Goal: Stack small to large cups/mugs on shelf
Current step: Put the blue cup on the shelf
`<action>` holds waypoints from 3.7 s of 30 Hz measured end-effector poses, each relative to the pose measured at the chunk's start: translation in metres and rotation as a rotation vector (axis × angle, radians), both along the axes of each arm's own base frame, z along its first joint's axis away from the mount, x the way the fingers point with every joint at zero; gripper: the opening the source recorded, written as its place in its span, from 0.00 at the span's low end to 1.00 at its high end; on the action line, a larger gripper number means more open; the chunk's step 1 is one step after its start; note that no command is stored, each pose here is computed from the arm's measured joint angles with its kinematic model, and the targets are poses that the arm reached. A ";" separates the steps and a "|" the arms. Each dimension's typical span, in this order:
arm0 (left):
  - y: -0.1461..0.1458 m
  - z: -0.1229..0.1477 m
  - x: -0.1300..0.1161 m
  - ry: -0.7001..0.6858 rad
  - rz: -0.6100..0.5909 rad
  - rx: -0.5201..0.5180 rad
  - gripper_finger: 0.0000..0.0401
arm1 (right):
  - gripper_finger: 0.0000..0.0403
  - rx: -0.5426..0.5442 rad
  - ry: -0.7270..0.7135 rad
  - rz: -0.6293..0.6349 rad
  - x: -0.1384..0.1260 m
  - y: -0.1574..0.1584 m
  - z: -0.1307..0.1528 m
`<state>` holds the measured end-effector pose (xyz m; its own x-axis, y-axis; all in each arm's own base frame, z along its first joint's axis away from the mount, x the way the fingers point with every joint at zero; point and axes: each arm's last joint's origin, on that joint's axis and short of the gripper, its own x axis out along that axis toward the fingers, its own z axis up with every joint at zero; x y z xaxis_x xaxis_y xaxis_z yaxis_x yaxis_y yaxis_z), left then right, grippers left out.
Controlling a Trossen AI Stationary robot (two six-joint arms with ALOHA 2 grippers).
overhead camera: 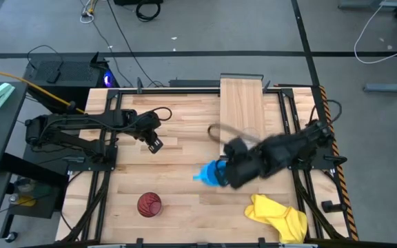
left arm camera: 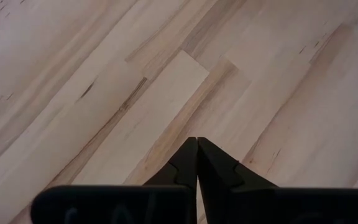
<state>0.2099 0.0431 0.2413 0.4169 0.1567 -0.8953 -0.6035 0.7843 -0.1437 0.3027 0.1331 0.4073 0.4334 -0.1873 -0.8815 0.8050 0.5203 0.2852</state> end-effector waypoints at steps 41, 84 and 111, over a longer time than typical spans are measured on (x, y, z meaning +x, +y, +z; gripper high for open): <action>0.000 0.000 0.001 -0.008 0.008 -0.002 0.03 | 0.01 -0.044 0.055 -0.228 -0.111 -0.225 0.030; 0.000 0.000 0.001 -0.012 0.030 -0.013 0.05 | 0.01 0.071 0.299 -0.289 -0.093 -0.239 -0.035; 0.000 0.000 0.001 -0.012 0.030 -0.013 0.07 | 0.18 0.099 0.365 -0.292 -0.095 -0.238 -0.053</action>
